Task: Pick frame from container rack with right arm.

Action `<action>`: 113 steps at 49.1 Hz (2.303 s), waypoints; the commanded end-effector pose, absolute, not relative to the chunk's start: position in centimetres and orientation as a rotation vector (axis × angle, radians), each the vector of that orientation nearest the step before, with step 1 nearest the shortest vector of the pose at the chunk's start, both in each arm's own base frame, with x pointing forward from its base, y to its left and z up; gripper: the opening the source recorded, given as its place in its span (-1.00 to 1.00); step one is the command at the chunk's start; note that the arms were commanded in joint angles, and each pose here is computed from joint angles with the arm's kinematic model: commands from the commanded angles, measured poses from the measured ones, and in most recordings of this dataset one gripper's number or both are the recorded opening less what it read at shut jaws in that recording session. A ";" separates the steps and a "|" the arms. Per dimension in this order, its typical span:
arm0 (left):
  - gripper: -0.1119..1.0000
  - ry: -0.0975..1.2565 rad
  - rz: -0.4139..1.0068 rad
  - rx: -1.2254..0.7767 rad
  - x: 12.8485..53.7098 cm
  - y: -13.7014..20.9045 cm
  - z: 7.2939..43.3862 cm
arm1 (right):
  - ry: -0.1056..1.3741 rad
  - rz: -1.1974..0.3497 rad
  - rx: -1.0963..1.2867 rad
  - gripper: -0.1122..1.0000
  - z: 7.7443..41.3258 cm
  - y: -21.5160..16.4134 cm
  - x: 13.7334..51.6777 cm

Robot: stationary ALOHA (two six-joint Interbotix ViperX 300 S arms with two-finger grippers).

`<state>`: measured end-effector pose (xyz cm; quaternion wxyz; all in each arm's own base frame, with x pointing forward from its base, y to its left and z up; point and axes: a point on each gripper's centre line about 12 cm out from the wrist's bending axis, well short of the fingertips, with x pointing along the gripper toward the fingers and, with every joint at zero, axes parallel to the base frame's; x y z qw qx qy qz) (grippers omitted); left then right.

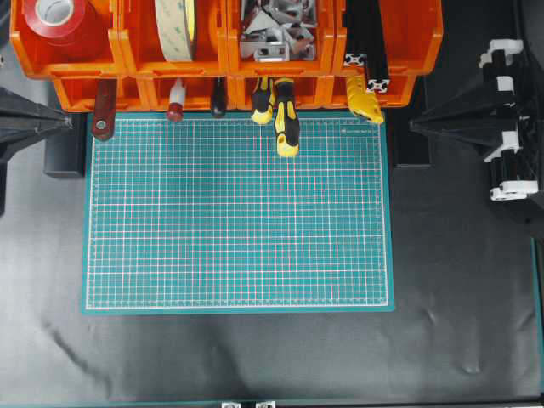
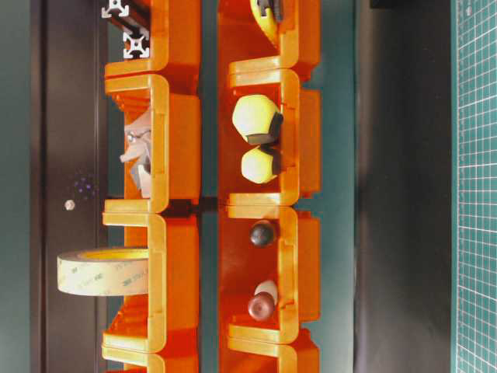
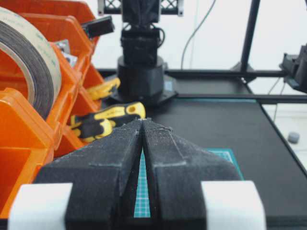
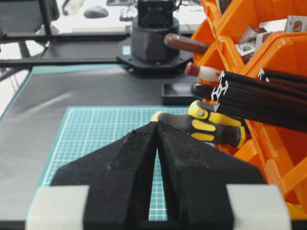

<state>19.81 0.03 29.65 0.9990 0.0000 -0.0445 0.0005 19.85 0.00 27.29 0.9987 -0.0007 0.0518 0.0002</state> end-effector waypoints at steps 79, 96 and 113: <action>-0.80 0.040 -0.015 -0.076 18.0 -0.3 34.3 | 1.019 -0.570 -0.894 -0.81 34.7 8.4 27.6; -0.80 0.027 -0.016 -0.075 17.7 -0.3 34.6 | 1.028 -0.598 -0.941 -0.14 33.7 8.2 27.7; -0.80 0.039 -0.015 -0.075 17.7 -0.3 34.0 | 1.045 -0.727 -1.068 0.71 31.7 6.3 30.1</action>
